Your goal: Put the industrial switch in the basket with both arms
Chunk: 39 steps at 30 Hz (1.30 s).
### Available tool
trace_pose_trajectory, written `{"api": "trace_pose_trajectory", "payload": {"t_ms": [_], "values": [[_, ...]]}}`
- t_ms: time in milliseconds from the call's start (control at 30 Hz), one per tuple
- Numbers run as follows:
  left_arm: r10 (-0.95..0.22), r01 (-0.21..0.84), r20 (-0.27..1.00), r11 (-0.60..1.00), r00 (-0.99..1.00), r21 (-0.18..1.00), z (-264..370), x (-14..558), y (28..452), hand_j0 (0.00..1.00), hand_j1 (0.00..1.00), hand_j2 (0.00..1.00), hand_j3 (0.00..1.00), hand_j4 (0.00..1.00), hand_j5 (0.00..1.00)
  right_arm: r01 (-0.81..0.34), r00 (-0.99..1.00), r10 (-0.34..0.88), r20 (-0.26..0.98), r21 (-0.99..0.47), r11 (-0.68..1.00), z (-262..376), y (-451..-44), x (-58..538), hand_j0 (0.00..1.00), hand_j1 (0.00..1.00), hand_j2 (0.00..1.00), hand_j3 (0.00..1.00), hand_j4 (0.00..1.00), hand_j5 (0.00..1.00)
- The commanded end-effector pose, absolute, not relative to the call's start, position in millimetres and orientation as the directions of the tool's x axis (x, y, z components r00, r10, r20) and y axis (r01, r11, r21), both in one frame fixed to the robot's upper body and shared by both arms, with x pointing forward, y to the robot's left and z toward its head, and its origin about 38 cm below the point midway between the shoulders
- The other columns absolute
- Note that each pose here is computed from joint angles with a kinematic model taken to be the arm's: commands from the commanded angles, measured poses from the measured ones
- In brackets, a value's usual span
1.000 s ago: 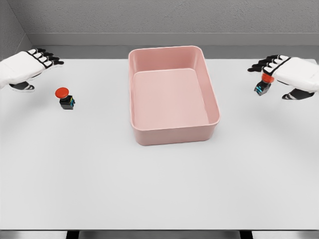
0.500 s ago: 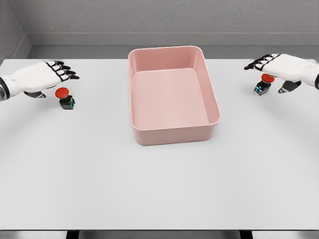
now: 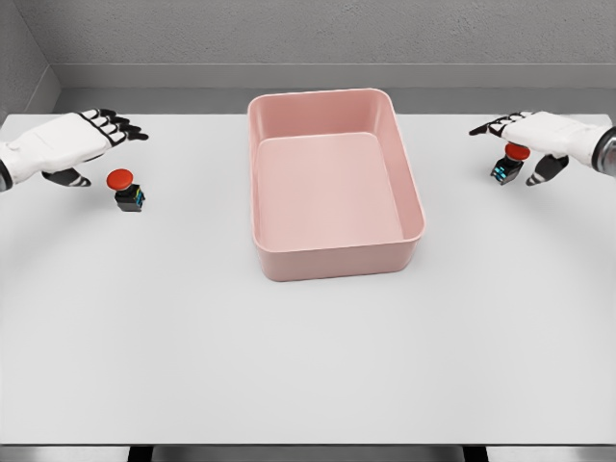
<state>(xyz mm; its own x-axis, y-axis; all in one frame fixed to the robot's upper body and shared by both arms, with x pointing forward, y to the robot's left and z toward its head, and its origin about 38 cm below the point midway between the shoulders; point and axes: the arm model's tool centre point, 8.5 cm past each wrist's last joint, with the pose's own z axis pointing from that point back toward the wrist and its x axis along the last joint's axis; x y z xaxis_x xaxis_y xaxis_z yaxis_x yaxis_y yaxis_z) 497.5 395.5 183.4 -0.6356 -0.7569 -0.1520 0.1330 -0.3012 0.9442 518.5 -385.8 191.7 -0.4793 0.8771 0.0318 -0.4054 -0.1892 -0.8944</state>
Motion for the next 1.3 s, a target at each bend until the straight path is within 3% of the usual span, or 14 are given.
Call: {"api": "trace_pose_trajectory", "payload": {"t_ms": [0,1167,1267], "values": [[-0.754,0.147,-0.137,-0.296,-0.643,0.944,177.9,496.7,391.5,1.00,1.00,1.00,1.00,1.00,1.00,-0.419,-0.461,0.885,0.061,-0.894,-0.156,186.3,-386.9,519.9,1.00,1.00,1.00,1.00,1.00,1.00],[-0.688,0.192,-0.144,-0.387,-0.711,0.902,157.3,494.1,368.6,1.00,1.00,1.00,1.00,1.00,1.00,-0.477,-0.413,0.906,0.094,-0.870,-0.127,165.2,-382.0,530.1,1.00,1.00,1.00,1.00,1.00,1.00],[-0.687,0.193,-0.144,-0.389,-0.712,0.901,156.5,493.8,368.6,0.87,0.87,0.87,0.87,0.87,0.87,-0.475,-0.411,0.907,0.094,-0.871,-0.125,165.9,-383.2,530.0,1.00,1.00,1.00,1.00,1.00,1.00]]}}
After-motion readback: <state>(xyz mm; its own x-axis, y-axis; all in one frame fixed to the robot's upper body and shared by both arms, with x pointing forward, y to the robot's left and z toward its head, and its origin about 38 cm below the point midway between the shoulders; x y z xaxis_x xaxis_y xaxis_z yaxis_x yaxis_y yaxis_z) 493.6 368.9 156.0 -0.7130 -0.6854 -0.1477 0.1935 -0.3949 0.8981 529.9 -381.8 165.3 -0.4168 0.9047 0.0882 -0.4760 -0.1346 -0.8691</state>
